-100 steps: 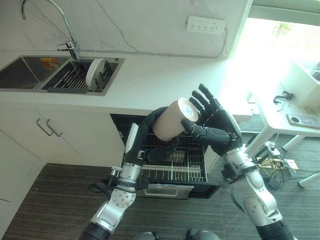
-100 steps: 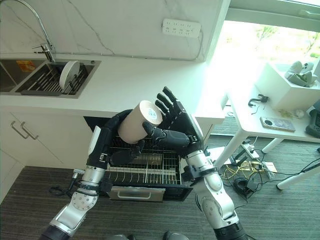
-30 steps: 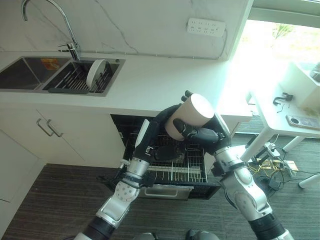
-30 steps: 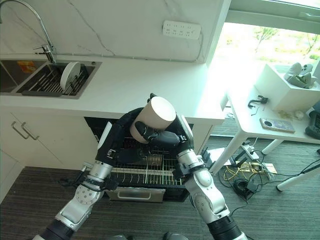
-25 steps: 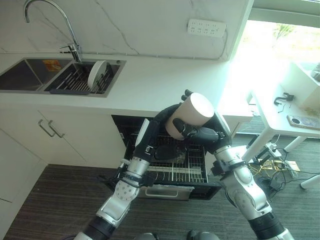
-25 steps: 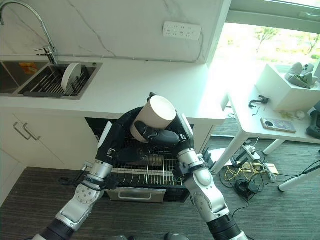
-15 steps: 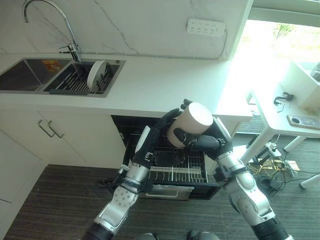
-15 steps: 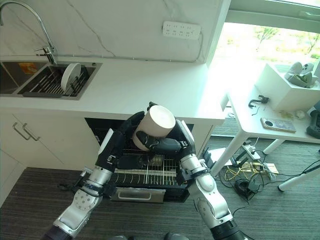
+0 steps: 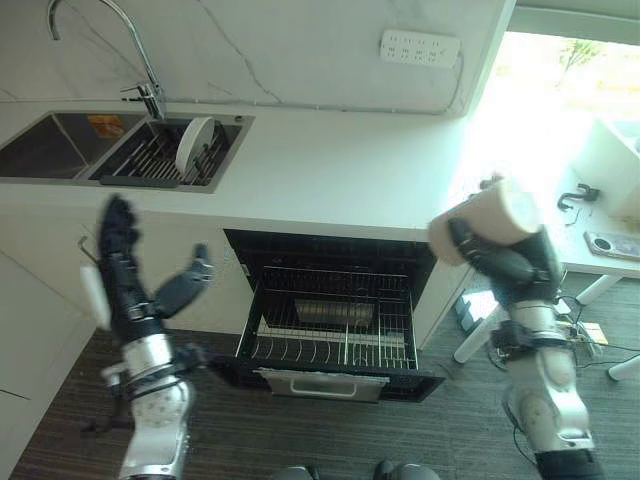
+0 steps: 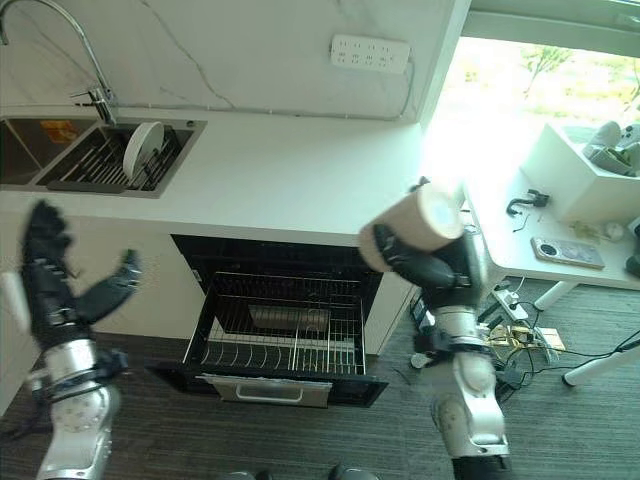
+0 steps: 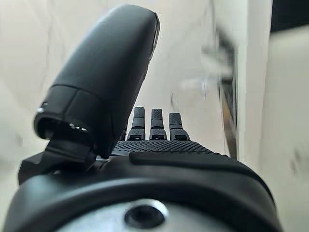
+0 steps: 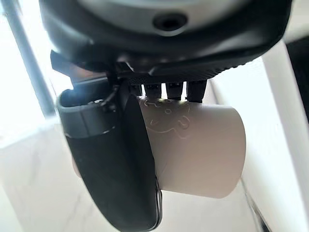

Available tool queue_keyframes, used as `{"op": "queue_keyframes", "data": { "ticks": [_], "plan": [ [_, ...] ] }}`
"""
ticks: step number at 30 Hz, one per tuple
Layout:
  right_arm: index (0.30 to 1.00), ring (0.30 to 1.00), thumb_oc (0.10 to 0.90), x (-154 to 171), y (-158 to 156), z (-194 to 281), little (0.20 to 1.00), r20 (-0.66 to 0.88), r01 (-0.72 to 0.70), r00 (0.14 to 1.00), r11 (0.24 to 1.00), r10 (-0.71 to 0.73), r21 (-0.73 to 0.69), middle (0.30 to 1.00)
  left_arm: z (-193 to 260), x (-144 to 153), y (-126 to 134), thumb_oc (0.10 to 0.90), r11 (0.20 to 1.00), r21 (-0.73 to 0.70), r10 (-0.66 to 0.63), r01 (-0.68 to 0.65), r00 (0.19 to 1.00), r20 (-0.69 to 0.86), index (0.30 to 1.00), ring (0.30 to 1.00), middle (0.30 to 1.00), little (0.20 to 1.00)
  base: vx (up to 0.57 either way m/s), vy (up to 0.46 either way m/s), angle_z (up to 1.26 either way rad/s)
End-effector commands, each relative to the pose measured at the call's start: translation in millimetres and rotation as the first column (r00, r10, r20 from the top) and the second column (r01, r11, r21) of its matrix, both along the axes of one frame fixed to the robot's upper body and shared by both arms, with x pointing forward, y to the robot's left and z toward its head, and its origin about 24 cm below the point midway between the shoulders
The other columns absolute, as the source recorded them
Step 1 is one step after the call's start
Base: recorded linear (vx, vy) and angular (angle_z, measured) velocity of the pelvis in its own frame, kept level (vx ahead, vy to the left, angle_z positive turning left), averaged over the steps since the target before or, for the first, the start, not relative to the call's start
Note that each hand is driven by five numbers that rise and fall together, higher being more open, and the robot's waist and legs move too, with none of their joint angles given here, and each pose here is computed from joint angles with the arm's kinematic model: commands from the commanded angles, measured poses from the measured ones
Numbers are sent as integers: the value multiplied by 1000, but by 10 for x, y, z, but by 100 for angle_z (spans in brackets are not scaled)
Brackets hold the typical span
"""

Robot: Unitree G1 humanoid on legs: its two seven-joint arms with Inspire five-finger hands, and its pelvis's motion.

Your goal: Place the dishes in the dishwasher.

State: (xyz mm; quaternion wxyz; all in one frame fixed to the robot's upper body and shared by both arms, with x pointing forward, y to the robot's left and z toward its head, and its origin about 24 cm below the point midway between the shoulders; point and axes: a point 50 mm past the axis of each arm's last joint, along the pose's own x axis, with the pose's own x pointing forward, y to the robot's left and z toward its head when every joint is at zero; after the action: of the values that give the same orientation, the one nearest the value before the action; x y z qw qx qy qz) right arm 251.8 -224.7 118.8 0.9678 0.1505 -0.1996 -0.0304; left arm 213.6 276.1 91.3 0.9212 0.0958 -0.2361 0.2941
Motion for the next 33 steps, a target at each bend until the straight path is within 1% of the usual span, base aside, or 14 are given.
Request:
{"op": "queue_keyframes", "data": {
  "ticks": [1,7,8,9,12,14,15,17,18,20,23,25,30,33],
  "plan": [
    [300,300,400,8,121,350,300,225,-47,973,998,54,-40,300,302,91,-212,800,980,153,-145,125,981,126,900,900,900,900,0,0,0],
    [300,300,400,4,68,340,300,223,-31,974,999,37,-29,300,201,79,-115,800,980,164,-124,114,991,51,900,900,900,900,0,0,0],
    [300,300,400,4,67,355,300,222,-33,974,999,39,-32,300,174,103,-135,800,965,190,-181,180,983,-15,900,900,900,900,0,0,0],
    [300,300,400,7,72,351,300,213,-44,976,998,51,-36,300,112,149,-195,800,933,190,-287,304,951,-113,900,900,900,900,0,0,0],
    [300,300,400,6,71,337,300,203,-56,977,998,63,-42,300,55,177,-218,800,907,143,-369,397,910,-187,900,900,900,900,0,0,0],
    [300,300,400,13,88,312,300,187,-78,979,996,86,-51,300,10,237,-297,800,868,123,-438,481,858,-270,900,900,900,900,-15,17,-1],
    [300,300,400,20,109,310,300,176,-94,979,994,103,-60,300,-53,300,-408,800,810,155,-470,565,785,-404,900,900,900,900,-36,28,-3],
    [300,300,400,20,112,316,300,170,-104,979,992,114,-65,300,-73,332,-452,800,769,143,-503,623,728,-465,900,900,900,900,-26,13,-3],
    [300,300,400,20,112,318,300,168,-110,979,992,120,-70,300,-109,352,-477,800,728,124,-525,675,664,-533,900,900,900,900,0,0,0],
    [300,300,400,14,119,330,300,166,-128,976,989,140,-81,300,-101,385,-480,800,688,153,-502,709,617,-606,900,900,900,900,0,0,0],
    [300,300,400,16,134,336,300,165,-142,974,985,156,-94,300,-87,443,-468,800,675,103,-524,730,573,-629,900,900,900,900,-2,5,-1],
    [300,300,400,19,151,329,300,163,-152,972,983,167,-101,300,-130,483,-478,800,674,117,-480,729,553,-681,900,900,900,900,2,10,-8],
    [300,300,400,57,174,366,300,159,-168,970,980,184,-111,300,-16,622,-461,800,691,256,-371,676,635,-678,900,900,900,900,7,6,-4],
    [300,300,400,75,205,346,300,150,-180,969,977,196,-115,300,-80,695,-502,800,691,234,-348,684,598,-722,900,900,900,900,11,5,0]
  ]
}}
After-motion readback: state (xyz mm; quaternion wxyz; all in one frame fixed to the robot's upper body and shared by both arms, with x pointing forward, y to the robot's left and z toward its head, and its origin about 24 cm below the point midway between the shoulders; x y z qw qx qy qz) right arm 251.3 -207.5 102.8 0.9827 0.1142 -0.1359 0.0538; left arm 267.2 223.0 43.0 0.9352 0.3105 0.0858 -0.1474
